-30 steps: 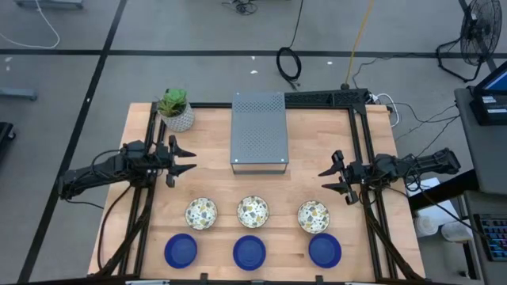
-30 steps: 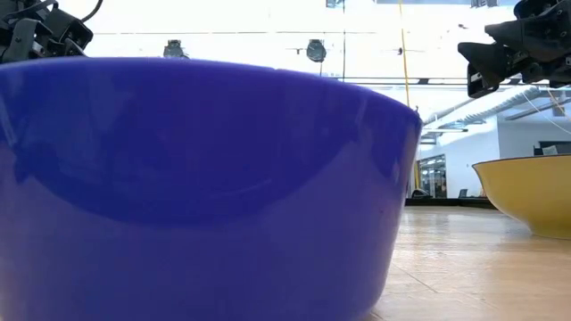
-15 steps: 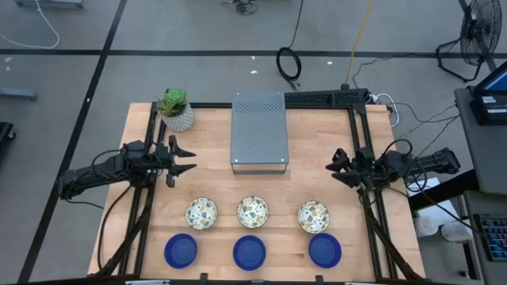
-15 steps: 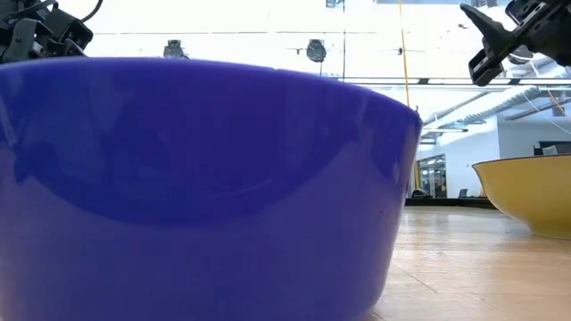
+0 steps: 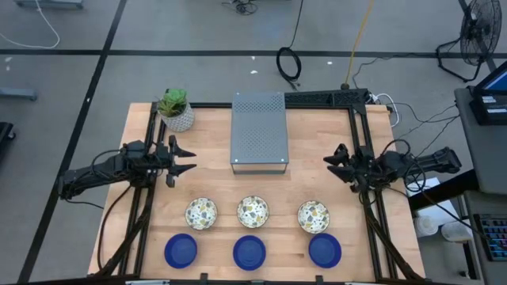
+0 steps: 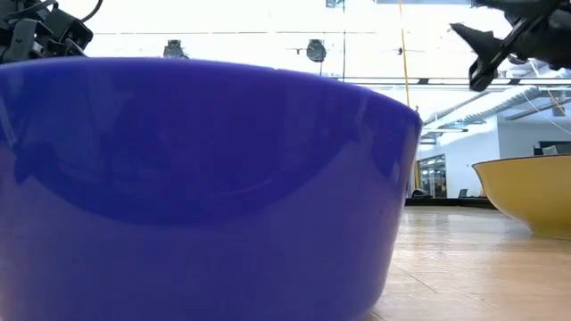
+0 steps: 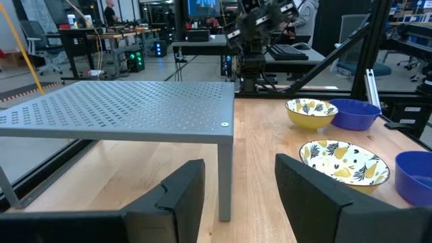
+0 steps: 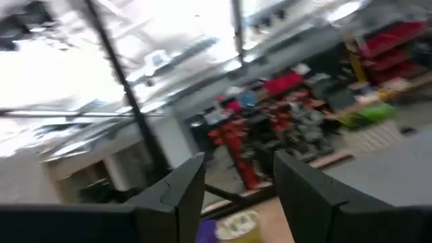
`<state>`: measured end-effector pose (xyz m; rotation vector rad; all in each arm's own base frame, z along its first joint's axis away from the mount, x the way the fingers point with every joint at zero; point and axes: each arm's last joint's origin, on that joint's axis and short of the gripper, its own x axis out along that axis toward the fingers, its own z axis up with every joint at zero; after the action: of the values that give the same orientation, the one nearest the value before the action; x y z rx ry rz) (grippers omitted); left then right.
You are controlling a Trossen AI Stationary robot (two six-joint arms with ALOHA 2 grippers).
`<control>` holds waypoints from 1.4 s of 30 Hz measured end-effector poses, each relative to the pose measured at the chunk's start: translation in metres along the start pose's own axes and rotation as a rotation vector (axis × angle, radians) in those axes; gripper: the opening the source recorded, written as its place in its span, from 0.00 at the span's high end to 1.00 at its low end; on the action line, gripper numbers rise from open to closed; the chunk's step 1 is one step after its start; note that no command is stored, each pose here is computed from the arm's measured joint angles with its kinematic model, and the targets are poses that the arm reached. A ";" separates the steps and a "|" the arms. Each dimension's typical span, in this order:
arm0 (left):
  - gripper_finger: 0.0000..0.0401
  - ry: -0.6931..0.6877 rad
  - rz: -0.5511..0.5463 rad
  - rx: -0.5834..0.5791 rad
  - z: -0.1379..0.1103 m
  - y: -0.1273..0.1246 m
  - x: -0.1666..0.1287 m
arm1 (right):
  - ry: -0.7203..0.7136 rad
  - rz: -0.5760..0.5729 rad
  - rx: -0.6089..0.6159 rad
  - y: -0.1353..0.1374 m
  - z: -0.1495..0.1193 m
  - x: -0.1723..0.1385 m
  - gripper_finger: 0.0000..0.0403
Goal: Pick & Place Mini bowls
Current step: Put the right yellow patterned bowl on the shelf
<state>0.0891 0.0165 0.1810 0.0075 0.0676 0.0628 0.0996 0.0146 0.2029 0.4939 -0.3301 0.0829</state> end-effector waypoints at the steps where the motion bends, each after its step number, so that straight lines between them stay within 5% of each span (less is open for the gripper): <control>1: 0.55 0.000 0.000 0.000 0.000 0.000 0.000 | 0.027 -0.007 0.013 0.000 -0.003 0.002 0.55; 8: 0.55 0.000 0.000 0.000 0.000 0.000 0.000 | 0.206 -0.090 -0.015 0.031 0.004 0.053 0.40; 12: 0.55 0.000 0.000 0.000 0.000 0.000 0.000 | 0.451 -0.152 -0.133 0.066 0.008 0.104 0.37; 18: 0.55 0.000 0.001 0.000 0.000 0.000 0.000 | 0.954 -0.623 -0.145 0.091 0.016 0.146 0.37; 23: 0.55 0.000 0.001 0.000 0.000 0.000 0.000 | 1.234 -1.028 0.067 0.087 0.005 0.140 0.39; 26: 0.55 -0.001 0.001 0.000 0.000 0.000 0.000 | 1.330 -1.169 0.158 0.083 -0.012 0.128 0.38; 42: 0.55 0.000 0.001 0.000 0.000 0.000 0.000 | 1.400 -1.272 0.353 0.055 -0.069 0.084 0.41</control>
<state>0.0891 0.0165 0.1810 0.0079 0.0674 0.0637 0.1901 0.0959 0.1981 0.7940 1.4104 -0.7451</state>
